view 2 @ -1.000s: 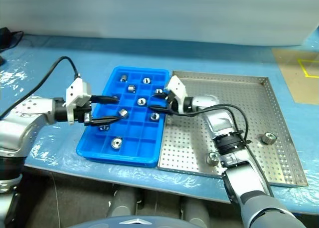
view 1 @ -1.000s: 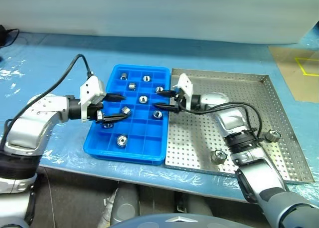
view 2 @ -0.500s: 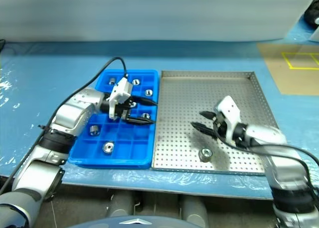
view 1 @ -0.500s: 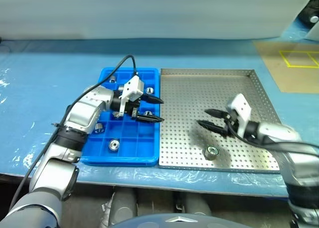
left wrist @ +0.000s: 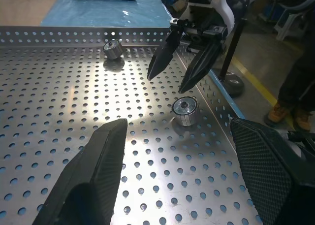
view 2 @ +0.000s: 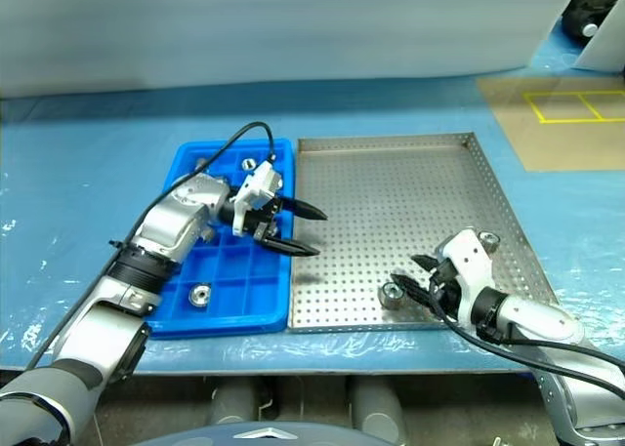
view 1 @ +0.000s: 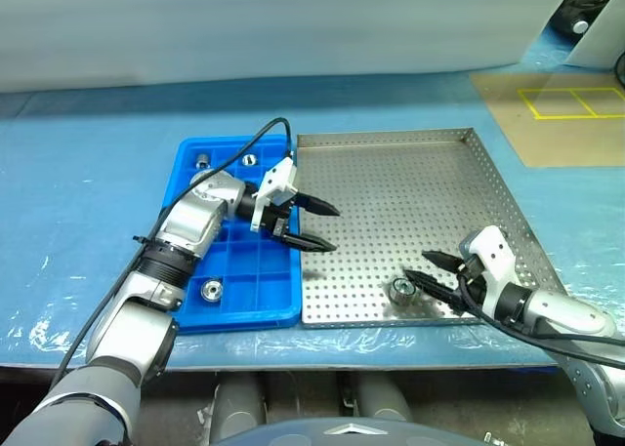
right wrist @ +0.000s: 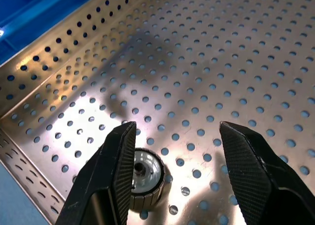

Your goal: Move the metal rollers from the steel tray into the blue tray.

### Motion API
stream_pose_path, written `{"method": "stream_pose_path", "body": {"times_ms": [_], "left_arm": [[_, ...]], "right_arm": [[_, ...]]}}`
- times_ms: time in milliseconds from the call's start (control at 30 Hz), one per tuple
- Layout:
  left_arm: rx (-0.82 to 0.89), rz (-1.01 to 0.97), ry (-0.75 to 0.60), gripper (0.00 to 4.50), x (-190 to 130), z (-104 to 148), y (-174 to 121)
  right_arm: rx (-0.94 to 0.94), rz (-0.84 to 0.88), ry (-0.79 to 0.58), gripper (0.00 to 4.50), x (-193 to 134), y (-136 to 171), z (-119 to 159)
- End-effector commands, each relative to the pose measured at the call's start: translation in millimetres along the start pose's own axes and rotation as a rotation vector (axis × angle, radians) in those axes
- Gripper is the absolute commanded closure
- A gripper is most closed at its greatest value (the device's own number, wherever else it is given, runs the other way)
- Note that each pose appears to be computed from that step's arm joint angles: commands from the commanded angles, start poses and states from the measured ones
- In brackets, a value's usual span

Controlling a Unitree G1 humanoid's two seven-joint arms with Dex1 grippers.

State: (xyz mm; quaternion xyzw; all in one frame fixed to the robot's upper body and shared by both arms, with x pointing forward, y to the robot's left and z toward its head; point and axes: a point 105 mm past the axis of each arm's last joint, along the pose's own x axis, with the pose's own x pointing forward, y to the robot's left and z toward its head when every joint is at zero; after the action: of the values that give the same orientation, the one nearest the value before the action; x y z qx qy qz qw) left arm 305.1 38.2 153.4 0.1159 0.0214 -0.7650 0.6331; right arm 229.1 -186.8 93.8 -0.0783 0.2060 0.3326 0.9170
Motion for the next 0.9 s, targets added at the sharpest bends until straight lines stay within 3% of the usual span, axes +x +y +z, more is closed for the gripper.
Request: {"method": "stream_pose_path", "body": {"times_ms": [33, 500, 600, 700, 767, 900], "left_arm": [[0.022, -0.032, 0.0, 0.99, 5, 3, -10], [-0.011, 0.037, 0.012, 0.99, -5, -5, -16], [-0.014, 0.043, 0.014, 0.99, -5, -6, -17], [-0.015, 0.05, 0.02, 0.99, -6, -6, -17], [-0.015, 0.052, 0.021, 0.99, -7, -6, -17], [-0.013, 0.051, 0.025, 0.99, -7, -7, -17]], "right_arm": [[-0.003, 0.007, 0.037, 1.77, 2, 4, -17], [-0.041, 0.084, 0.059, 1.77, 14, 7, -22], [-0.054, 0.096, 0.066, 2.33, 16, 9, -24], [-0.07, 0.077, 0.075, 3.31, 18, 4, -26], [-0.059, 0.087, 0.075, 3.31, 19, 4, -26], [-0.07, 0.105, 0.09, 3.83, 17, 7, -30]]}}
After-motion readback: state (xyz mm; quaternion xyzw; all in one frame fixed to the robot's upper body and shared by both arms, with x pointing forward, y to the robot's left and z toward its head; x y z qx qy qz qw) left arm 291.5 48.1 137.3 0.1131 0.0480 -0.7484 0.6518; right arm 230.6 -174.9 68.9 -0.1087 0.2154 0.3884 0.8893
